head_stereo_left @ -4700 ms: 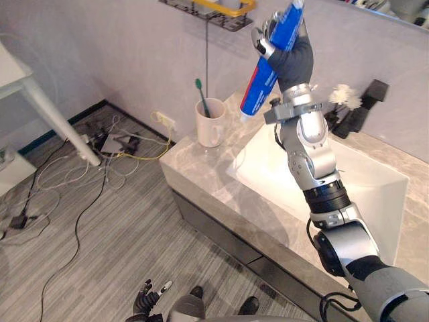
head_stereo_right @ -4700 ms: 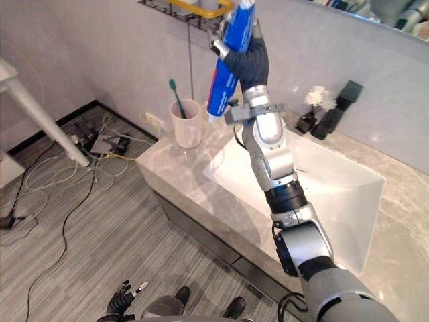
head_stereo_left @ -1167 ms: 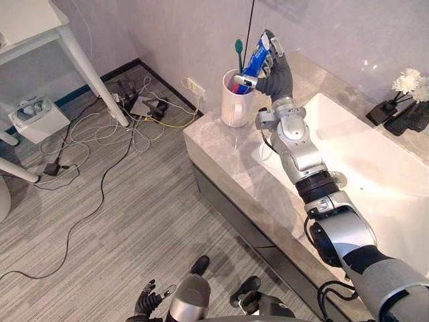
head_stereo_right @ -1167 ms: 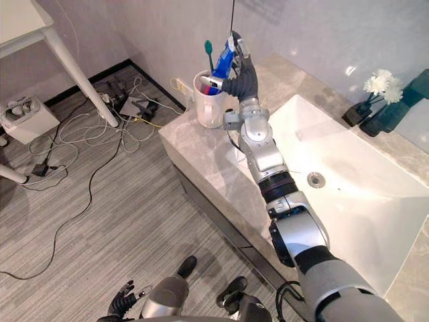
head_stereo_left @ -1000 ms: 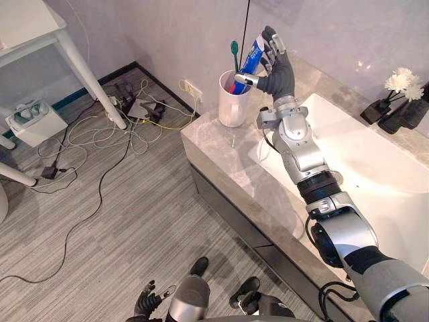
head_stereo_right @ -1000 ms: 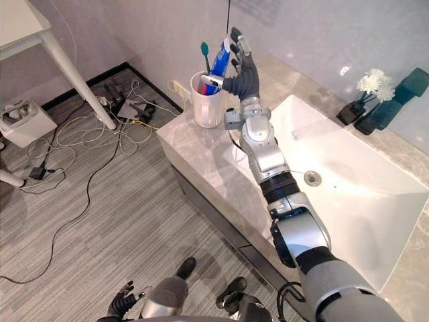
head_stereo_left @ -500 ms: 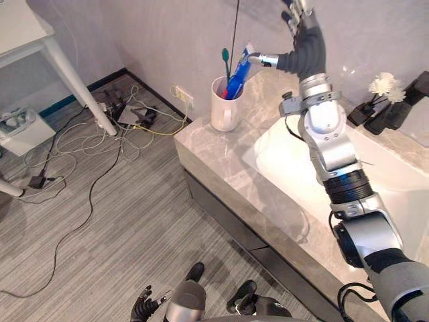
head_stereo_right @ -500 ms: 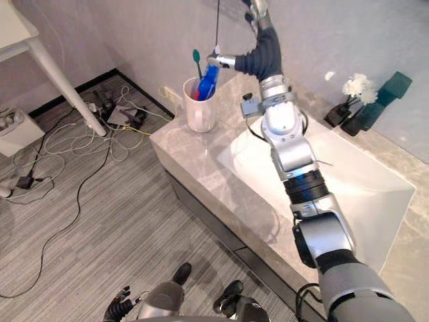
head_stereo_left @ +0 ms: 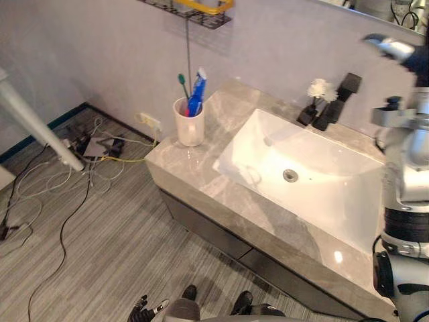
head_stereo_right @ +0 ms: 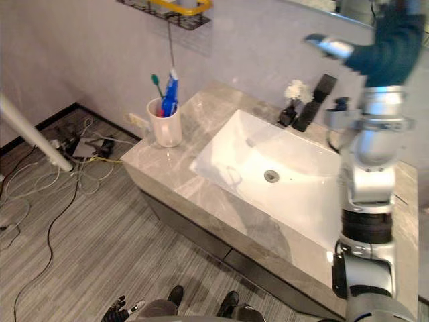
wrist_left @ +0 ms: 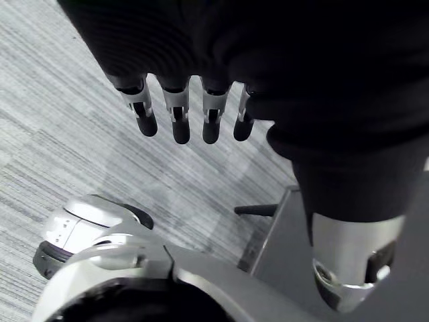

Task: Organize washtable

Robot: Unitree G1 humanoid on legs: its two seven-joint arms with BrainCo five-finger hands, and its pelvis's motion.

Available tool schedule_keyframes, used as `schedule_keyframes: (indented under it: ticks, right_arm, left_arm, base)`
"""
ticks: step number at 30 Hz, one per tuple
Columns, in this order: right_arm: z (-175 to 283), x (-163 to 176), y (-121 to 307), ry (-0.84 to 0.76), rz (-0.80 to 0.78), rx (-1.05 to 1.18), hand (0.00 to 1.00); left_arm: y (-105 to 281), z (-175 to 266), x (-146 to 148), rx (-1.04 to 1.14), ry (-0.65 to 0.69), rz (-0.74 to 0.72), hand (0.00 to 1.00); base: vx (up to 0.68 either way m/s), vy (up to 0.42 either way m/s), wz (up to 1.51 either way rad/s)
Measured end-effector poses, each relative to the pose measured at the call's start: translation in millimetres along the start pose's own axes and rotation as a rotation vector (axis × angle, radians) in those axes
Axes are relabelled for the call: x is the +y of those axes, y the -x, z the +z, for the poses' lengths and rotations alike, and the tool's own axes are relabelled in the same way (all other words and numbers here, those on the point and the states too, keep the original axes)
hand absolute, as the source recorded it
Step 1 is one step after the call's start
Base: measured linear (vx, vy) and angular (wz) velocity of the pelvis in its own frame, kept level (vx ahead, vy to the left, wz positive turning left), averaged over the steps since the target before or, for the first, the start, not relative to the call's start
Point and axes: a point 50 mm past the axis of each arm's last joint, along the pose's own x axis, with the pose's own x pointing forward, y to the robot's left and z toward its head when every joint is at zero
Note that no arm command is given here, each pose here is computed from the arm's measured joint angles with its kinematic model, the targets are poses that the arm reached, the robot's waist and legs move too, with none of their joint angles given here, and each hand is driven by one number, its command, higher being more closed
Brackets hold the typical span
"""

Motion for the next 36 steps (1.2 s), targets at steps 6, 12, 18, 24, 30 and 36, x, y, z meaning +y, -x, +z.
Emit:
schedule_keyframes:
  ticks: [6, 12, 18, 24, 30, 36]
  right_arm:
    - [16, -82, 32, 0.195, -0.255, 0.036, 0.0]
    - [18, -131, 108, 0.386, -0.448, 0.269, 0.0]
    - [30, -133, 208, 0.57, -0.584, 0.647, 0.0]
    - [38, -114, 254, 0.603, -0.682, 0.839, 0.0]
    - [32, -123, 315, 0.599, -0.861, 1.078, 0.0]
    - [20, -101, 411, 0.484, -0.934, 1.526, 0.0]
  left_arm:
    - [1, -5, -2, 0.02, 0.045, 0.013, 0.0]
    - [2, -11, -3, 0.046, 0.107, 0.04, 0.0]
    - [-2, -2, -14, 0.022, 0.229, 0.061, 0.0]
    - [-5, 10, -36, -0.006, 0.298, 0.021, 0.0]
    - [-6, 15, -45, -0.01, 0.336, 0.025, 0.0]
    - [-6, 15, -50, 0.0, 0.355, 0.022, 0.0]
  base:
    - [0.02, 0.036, -0.34]
    - [0.05, 0.036, -0.27]
    - [0.04, 0.039, -0.2]
    - [0.03, 0.043, -0.32]
    - [0.04, 0.043, -0.03]
    - [0.03, 0.028, 0.03]
